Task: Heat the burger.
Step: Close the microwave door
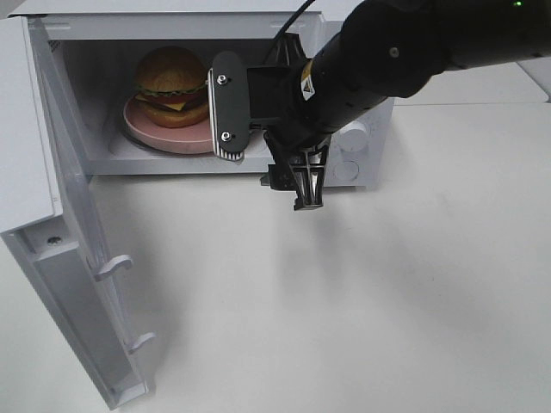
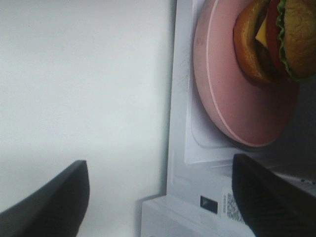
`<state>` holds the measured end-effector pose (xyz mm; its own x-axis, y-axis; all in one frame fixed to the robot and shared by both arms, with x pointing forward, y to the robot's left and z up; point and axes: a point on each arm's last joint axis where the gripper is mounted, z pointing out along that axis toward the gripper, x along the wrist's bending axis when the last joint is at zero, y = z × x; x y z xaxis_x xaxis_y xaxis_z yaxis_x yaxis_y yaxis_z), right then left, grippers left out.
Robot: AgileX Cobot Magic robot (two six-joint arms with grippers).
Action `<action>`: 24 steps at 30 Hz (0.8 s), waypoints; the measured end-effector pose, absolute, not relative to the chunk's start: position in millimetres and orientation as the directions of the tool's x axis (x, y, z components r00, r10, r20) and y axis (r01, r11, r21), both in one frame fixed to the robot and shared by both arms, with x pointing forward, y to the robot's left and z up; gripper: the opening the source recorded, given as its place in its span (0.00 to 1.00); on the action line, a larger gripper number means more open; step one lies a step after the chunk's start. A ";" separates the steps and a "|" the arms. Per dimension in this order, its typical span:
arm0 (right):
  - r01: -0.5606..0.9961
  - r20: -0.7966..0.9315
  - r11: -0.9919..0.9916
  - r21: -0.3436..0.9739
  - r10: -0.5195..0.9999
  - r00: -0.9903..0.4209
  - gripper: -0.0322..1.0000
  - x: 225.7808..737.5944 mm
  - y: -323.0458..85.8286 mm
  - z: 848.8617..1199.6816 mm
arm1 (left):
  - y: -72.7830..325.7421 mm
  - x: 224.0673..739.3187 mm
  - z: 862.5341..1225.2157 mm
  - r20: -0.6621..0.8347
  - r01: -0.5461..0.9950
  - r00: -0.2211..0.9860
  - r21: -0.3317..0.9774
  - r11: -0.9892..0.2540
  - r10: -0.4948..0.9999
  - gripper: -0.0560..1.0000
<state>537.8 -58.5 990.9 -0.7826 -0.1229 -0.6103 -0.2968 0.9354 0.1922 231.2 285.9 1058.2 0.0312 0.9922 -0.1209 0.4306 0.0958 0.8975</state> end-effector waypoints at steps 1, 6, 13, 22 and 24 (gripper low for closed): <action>-0.274 -0.600 0.939 0.206 -0.099 -0.794 0.76 532.6 -62.9 990.9 | 285.9 231.2 1058.2 -0.121 0.431 0.031 0.897 0.096 0.992 0.99; -0.222 -0.576 0.946 0.236 -0.048 -0.816 0.76 518.3 -74.9 991.2 | 285.9 231.2 1058.2 -0.121 0.431 0.031 0.897 0.096 0.992 0.99; -0.133 -0.539 0.949 0.286 0.044 -0.841 0.76 497.9 -92.0 992.6 | 285.9 231.2 1058.2 -0.121 0.431 0.031 0.897 0.096 0.992 0.99; 0.144 -0.420 0.907 0.395 0.318 -0.850 0.76 470.3 -117.2 999.2 | 285.9 231.2 1058.2 -0.121 0.431 0.031 0.897 0.096 0.992 0.99; 0.184 -0.401 0.896 0.403 0.354 -0.845 0.76 468.6 -119.1 1000.2 | 285.9 231.2 1058.2 -0.121 0.431 0.031 0.897 0.096 0.992 0.99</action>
<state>468.6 -119.1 1000.2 -0.8450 0.3537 -0.4010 0.1839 0.8964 0.4032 231.2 285.9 1058.2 0.0312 0.9922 -0.1209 0.4306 0.0958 0.8975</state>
